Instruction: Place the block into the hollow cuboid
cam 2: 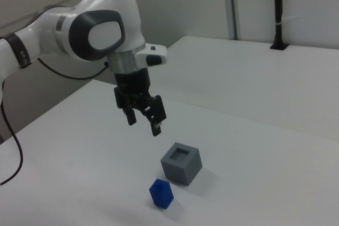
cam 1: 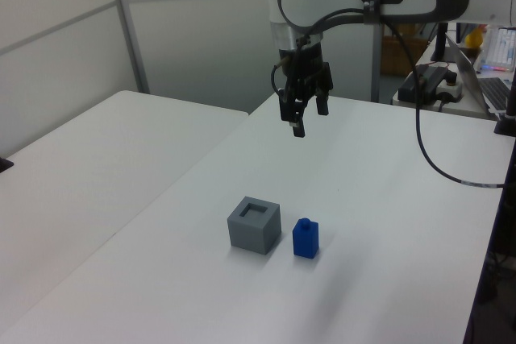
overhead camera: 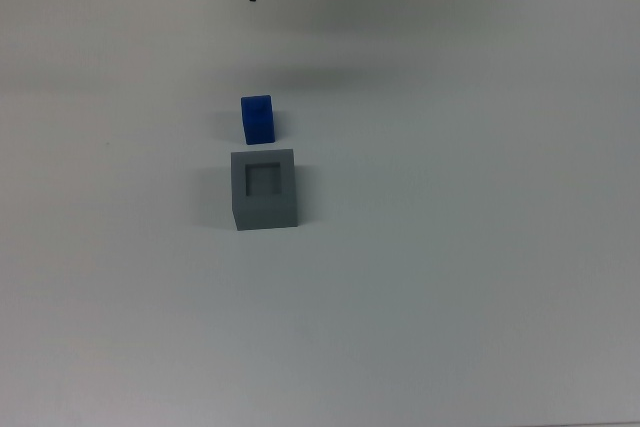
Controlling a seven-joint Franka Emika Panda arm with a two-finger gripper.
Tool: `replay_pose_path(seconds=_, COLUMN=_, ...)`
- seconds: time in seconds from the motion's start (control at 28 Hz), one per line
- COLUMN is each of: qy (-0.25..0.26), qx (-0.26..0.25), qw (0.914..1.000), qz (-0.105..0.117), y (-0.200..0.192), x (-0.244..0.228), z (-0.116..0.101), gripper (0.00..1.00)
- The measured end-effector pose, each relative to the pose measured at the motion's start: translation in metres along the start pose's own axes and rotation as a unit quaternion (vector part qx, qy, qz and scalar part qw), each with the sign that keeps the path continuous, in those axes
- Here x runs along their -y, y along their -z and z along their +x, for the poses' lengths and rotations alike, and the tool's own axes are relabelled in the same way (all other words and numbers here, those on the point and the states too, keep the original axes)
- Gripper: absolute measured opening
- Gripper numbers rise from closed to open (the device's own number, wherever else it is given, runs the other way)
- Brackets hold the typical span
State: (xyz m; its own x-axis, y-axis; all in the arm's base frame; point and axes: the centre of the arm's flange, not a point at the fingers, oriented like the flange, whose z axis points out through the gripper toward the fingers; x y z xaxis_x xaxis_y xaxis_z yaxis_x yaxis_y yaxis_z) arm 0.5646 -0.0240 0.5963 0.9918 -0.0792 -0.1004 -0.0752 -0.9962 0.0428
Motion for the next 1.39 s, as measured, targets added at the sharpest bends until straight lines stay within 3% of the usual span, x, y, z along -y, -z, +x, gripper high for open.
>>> replay_pose_path(seconds=0.07, qy=0.003, qx=-0.001, qw=1.0000, qz=0.002, y=-0.004, x=0.004, z=0.004, gripper=1.00)
replay_pose_path(seconds=0.14, qy=0.011, qx=-0.045, qw=0.9988, qz=0.017, y=-0.016, x=0.009, z=0.017, gripper=1.00)
replay_pose_path(seconds=0.29, qy=0.047, qx=-0.073, qw=0.9960, qz=0.021, y=-0.087, x=0.027, z=0.038, gripper=1.00)
replay_pose_path(seconds=0.54, qy=0.095, qx=-0.021, qw=0.9952, qz=0.010, y=-0.173, x=0.048, z=0.043, gripper=1.00)
replay_pose_path(seconds=0.89, qy=0.124, qx=0.034, qw=0.9914, qz=-0.025, y=-0.232, x=0.056, z=0.038, gripper=1.00)
replay_pose_path(seconds=1.11, qy=0.125, qx=0.051, qw=0.9905, qz=-0.027, y=-0.250, x=0.055, z=0.036, gripper=0.99)
replay_pose_path(seconds=1.25, qy=0.124, qx=0.054, qw=0.9904, qz=-0.026, y=-0.253, x=0.054, z=0.036, gripper=0.86)
replay_pose_path(seconds=1.39, qy=0.123, qx=0.053, qw=0.9906, qz=-0.026, y=-0.253, x=0.053, z=0.036, gripper=0.66)
